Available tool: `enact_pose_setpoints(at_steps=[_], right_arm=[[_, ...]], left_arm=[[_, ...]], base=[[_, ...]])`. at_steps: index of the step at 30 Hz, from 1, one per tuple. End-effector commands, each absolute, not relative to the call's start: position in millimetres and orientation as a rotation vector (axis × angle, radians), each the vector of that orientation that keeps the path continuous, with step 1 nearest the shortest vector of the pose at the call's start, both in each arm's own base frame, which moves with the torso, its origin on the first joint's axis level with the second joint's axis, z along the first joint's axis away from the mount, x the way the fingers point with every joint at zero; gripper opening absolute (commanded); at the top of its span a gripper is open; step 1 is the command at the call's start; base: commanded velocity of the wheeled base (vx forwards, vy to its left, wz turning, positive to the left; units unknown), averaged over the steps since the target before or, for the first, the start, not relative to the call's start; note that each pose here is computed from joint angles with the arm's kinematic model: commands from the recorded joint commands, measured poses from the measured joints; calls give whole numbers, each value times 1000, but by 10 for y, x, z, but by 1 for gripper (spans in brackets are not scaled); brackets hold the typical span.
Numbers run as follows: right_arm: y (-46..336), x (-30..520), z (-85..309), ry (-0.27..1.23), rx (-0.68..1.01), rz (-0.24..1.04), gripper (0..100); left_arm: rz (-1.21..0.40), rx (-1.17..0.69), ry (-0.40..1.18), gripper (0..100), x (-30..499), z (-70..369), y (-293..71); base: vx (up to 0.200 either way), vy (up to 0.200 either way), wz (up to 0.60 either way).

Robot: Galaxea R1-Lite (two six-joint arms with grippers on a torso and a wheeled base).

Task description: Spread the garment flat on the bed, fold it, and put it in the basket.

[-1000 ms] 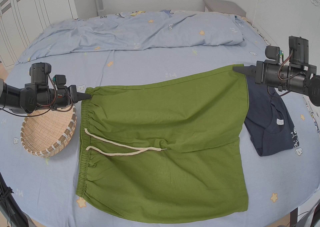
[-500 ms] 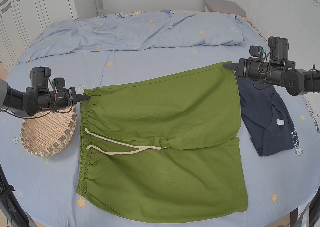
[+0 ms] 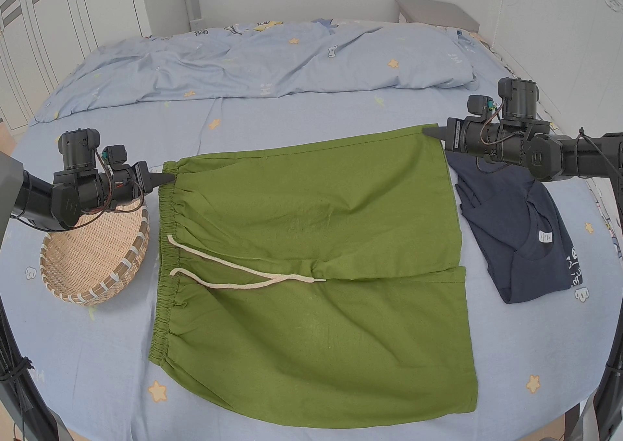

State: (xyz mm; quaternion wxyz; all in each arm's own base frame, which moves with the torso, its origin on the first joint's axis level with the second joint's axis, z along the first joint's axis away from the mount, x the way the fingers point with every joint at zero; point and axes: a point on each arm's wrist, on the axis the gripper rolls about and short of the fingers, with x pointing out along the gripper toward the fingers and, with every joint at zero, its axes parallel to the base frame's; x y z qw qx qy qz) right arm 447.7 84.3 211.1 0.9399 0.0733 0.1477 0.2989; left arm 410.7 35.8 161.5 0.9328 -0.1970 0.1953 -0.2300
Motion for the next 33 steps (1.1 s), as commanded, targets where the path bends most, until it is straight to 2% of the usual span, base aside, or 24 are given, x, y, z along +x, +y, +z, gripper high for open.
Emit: enact_pose_setpoints(at_steps=[1,14,15,16,17,28,33], right_arm=[[894,4581,2017,313,148,600,0],[909,4742,1883,335,145,574,0],[917,4750,1865,338,145,570,0],[918,4754,1862,338,145,570,0],[918,4754,1869,337,144,570,100],[895,4761,1900,337,153,558,100],[775,4507,2153,324,159,544,100]], left_arm=[[-469,-411,404,0,4147,1552,356],[-463,-416,410,0,4177,1506,373],[-463,-415,413,100,4185,1491,374],[-461,-417,415,100,4188,1484,375],[-455,-414,414,100,4189,1484,370],[-458,-403,401,100,4177,1538,319],[-491,-385,369,100,3963,1781,191]], base=[[0,0,0],[0,0,0],[0,0,0],[0,0,0],[0,0,0],[0,0,0],[0,0,0]])
